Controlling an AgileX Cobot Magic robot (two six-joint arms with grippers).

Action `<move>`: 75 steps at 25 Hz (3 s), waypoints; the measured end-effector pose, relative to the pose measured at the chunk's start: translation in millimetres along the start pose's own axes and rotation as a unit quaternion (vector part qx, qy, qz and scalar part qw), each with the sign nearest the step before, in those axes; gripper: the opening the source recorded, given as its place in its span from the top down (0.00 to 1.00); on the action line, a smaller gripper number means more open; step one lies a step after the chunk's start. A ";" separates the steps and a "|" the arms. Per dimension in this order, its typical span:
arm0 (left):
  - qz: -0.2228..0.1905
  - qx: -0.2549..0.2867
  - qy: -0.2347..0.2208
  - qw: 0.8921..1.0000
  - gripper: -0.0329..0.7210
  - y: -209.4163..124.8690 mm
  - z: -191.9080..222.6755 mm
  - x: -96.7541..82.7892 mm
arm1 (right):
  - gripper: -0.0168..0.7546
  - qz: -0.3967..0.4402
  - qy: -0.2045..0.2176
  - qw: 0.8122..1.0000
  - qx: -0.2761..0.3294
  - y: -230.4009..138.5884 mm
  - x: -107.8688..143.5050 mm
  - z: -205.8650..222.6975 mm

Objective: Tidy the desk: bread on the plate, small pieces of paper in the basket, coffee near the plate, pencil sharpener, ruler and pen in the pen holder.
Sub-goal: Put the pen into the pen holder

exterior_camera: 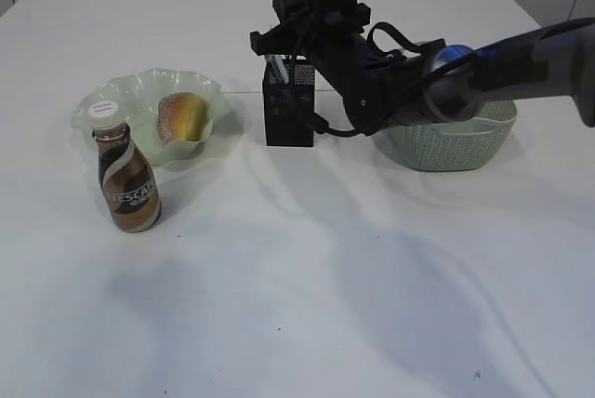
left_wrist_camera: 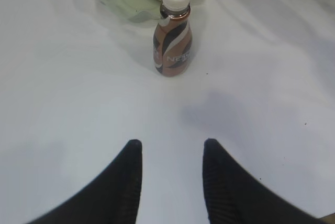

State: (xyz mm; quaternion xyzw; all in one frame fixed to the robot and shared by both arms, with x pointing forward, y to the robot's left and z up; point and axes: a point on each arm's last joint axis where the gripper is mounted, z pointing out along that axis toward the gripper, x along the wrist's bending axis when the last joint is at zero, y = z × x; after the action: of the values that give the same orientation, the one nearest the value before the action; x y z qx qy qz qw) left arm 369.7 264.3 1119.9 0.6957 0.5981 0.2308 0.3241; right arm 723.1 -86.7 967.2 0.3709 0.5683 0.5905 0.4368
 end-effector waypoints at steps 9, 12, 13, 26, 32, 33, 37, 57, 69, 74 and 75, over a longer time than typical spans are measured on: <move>0.000 -0.004 -0.001 1.000 0.60 0.7 0.0 -0.1 | 0.84 -0.020 -0.002 0.999 0.046 -7.0 -9.4 1.4; 0.000 -0.008 -0.001 1.000 0.60 1.4 0.0 -0.2 | 0.84 -0.017 -0.010 0.999 0.050 -11.6 -15.2 2.1; 0.000 -0.009 -0.001 1.000 0.60 1.6 0.0 -0.3 | 0.84 -0.017 -0.010 0.998 0.053 -14.1 -15.0 2.2; 0.000 -0.018 -0.003 1.000 0.60 3.3 -0.1 -0.6 | 0.84 -0.017 -0.011 0.997 0.069 -31.4 -15.2 2.7; 0.000 -0.023 -0.004 1.000 0.60 4.2 -0.1 -0.7 | 0.84 -0.022 -0.007 0.997 0.069 -31.4 -14.7 2.8; 0.000 -0.024 -0.004 1.000 0.60 4.4 -0.1 -0.8 | 0.83 -0.023 -0.006 0.997 0.072 -31.9 -14.5 2.7; 0.000 -0.030 -0.005 1.000 0.60 5.4 -0.2 -0.9 | 0.80 -0.021 -0.004 0.996 0.081 -33.6 -14.1 2.4; 0.000 -0.034 -0.006 0.999 0.60 6.2 -0.2 -1.1 | 0.62 0.001 -0.002 0.991 0.137 -38.2 -13.7 0.1; 0.018 -0.096 0.004 0.995 0.52 20.4 -6.3 0.3 | 0.61 0.011 0.026 0.977 0.213 56.0 -15.5 -21.4; 0.036 -0.138 0.024 0.990 0.31 37.9 -25.7 2.7 | 0.61 0.013 0.035 0.977 0.210 116.2 -18.3 -43.0; 0.039 -0.145 0.029 0.988 0.28 41.8 -31.1 3.4 | 0.60 0.013 0.040 0.976 0.215 140.5 -19.3 -55.7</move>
State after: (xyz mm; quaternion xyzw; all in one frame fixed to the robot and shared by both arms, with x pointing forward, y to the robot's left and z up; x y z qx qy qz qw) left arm 376.8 270.0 1171.3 0.6572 0.5399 0.3478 0.3944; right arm 664.5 -120.3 1103.7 0.4396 0.6942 0.4745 0.3156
